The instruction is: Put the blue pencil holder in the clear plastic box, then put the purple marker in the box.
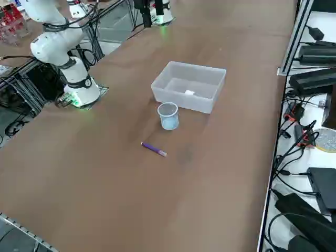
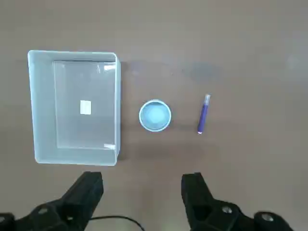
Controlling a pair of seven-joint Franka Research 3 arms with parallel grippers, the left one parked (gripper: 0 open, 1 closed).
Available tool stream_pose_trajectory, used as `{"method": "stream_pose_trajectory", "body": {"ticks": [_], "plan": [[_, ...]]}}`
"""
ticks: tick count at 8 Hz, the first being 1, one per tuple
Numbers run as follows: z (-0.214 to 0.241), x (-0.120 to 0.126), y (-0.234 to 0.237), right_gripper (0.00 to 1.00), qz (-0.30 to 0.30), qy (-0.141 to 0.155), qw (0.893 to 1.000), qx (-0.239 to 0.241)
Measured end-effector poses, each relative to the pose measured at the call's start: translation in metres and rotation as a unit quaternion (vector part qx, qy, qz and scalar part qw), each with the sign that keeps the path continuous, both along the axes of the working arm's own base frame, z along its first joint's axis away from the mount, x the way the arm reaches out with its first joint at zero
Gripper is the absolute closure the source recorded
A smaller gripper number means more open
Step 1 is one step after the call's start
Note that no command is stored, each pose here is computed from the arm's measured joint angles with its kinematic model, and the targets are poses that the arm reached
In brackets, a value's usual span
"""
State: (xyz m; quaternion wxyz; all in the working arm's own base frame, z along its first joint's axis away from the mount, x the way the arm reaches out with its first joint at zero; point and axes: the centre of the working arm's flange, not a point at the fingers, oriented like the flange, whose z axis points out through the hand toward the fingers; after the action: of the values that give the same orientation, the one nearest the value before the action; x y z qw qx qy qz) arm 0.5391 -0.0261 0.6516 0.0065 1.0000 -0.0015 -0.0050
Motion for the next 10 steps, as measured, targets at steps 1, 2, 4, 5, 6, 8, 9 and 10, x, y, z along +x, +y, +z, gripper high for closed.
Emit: {"method": "stream_pose_trajectory", "body": {"ticks": [1,2,4,5,6,8,9,10], "plan": [[0.001,-0.001,0.000,0.01,-0.008,0.000,1.000,0.000],[0.001,-0.002,0.000,0.01,-0.016,0.002,1.000,0.000],[0.001,-0.002,0.000,0.01,-0.022,0.002,1.000,0.000],[-0.003,0.000,-0.001,0.01,-0.023,0.006,1.000,0.000],[-0.013,0.003,-0.004,0.01,-0.025,0.013,1.000,0.000],[-0.056,0.012,-0.015,0.01,-0.011,0.025,1.000,0.002],[-0.085,0.016,-0.029,0.01,0.000,0.028,1.000,0.003],[-0.116,0.018,-0.044,0.01,0.007,0.025,1.000,0.004]]}}
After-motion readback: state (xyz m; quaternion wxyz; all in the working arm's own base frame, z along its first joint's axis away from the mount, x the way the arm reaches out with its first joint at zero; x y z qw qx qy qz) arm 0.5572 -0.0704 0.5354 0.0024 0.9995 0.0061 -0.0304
